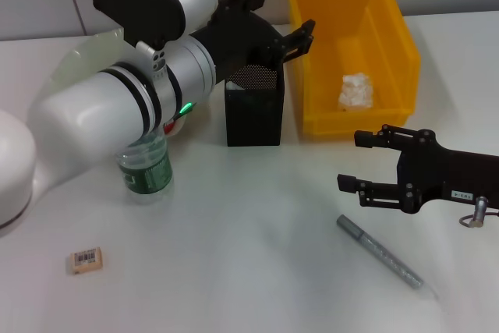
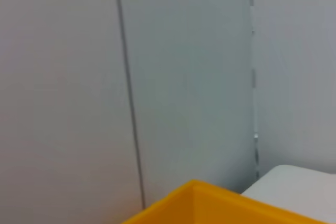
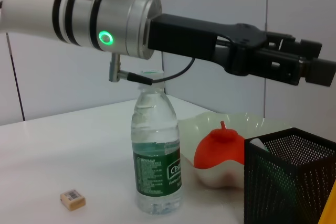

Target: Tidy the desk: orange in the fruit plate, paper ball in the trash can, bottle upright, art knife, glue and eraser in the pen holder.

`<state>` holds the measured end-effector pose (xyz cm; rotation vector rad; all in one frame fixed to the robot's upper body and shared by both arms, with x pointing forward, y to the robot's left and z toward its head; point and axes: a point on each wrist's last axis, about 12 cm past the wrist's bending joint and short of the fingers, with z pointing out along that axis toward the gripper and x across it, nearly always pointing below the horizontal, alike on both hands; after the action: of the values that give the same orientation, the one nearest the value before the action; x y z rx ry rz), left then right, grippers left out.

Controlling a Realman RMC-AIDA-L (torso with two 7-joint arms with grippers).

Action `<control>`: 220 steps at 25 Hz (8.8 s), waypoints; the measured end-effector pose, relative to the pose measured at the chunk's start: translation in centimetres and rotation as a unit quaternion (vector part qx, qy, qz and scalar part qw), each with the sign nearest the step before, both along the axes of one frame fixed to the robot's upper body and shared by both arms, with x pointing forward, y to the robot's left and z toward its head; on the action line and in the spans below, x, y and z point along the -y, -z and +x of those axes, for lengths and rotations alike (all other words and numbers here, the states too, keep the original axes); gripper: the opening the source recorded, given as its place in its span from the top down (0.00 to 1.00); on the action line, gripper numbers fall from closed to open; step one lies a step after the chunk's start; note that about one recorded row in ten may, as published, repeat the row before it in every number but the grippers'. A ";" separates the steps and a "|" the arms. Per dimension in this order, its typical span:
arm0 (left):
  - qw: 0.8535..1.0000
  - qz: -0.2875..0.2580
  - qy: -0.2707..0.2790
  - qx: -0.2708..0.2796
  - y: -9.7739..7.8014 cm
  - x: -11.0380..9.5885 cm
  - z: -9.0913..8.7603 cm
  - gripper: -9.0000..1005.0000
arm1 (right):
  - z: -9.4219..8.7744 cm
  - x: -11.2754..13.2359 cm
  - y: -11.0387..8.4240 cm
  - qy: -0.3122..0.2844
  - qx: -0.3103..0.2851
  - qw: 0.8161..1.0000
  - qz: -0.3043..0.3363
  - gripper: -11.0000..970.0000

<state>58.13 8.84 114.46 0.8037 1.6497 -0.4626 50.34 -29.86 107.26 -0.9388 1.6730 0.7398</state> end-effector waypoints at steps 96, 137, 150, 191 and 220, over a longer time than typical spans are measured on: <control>0.807 0.507 0.164 -0.255 -0.7 -8.3 -4.6 0.21 | 0.4 -0.9 0.1 -0.016 0.002 1.000 0.002 0.21; 0.776 0.547 0.140 -0.283 1.6 -9.7 -4.1 0.34 | 0.6 -1.2 0.0 -0.022 0.003 1.000 0.001 0.21; 0.773 0.552 0.140 -0.280 1.5 -9.5 -3.9 0.34 | 0.5 -1.2 0.0 -0.021 0.002 1.000 0.001 0.21; 0.763 0.559 0.145 -0.291 1.4 -8.9 -3.4 0.74 | 0.8 -1.0 -0.2 -0.018 0.007 1.000 0.001 0.21; 0.827 0.459 0.261 -0.194 -3.1 -4.1 -5.3 0.74 | 0.4 -0.7 0.1 -0.012 0.002 1.000 0.001 0.21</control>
<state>52.78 12.90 117.55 2.0242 2.0244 -0.1694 50.72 -29.15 107.19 -0.9600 1.6586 0.7556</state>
